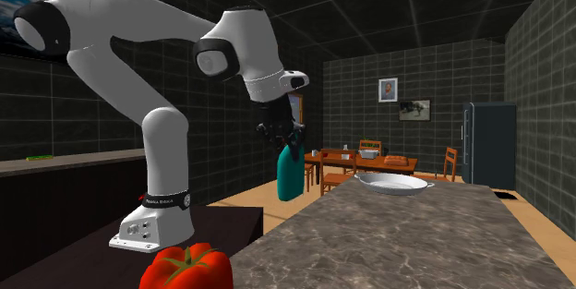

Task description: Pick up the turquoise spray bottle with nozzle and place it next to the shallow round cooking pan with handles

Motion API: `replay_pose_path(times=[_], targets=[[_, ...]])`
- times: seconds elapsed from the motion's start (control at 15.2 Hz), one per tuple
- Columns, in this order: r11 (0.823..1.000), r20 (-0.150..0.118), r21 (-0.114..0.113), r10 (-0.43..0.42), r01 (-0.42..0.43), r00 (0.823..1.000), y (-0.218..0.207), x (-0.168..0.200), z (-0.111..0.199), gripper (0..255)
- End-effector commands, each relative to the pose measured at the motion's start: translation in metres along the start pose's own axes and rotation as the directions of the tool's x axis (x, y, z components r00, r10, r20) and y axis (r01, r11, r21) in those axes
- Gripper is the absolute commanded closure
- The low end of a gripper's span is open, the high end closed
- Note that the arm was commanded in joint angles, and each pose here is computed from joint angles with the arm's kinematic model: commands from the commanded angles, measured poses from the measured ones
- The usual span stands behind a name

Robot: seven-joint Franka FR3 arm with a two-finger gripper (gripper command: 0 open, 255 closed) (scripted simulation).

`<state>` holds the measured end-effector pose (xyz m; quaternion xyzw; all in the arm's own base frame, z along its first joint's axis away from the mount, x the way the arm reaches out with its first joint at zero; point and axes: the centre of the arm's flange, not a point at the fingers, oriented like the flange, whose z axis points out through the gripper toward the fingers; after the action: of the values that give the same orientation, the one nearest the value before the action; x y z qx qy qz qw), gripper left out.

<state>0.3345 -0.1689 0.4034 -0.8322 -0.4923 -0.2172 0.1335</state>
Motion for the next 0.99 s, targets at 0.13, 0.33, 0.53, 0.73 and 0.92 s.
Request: replay_pose_path(times=[0.13,0.33,0.53,0.73,0.92], targets=[[1.000,0.000,0.000,0.000,0.000,1.000,-0.001,0.011,-0.019,255],[1.000,0.000,0.000,0.000,0.000,1.000,-0.001,0.019,-0.033,255],[1.000,0.000,0.000,0.000,0.000,1.000,-0.001,0.027,-0.047,255],[1.000,0.000,0.000,0.000,0.000,1.000,-0.001,0.035,-0.061,255],[1.000,0.000,0.000,0.000,0.000,1.000,-0.001,0.042,-0.074,255]])
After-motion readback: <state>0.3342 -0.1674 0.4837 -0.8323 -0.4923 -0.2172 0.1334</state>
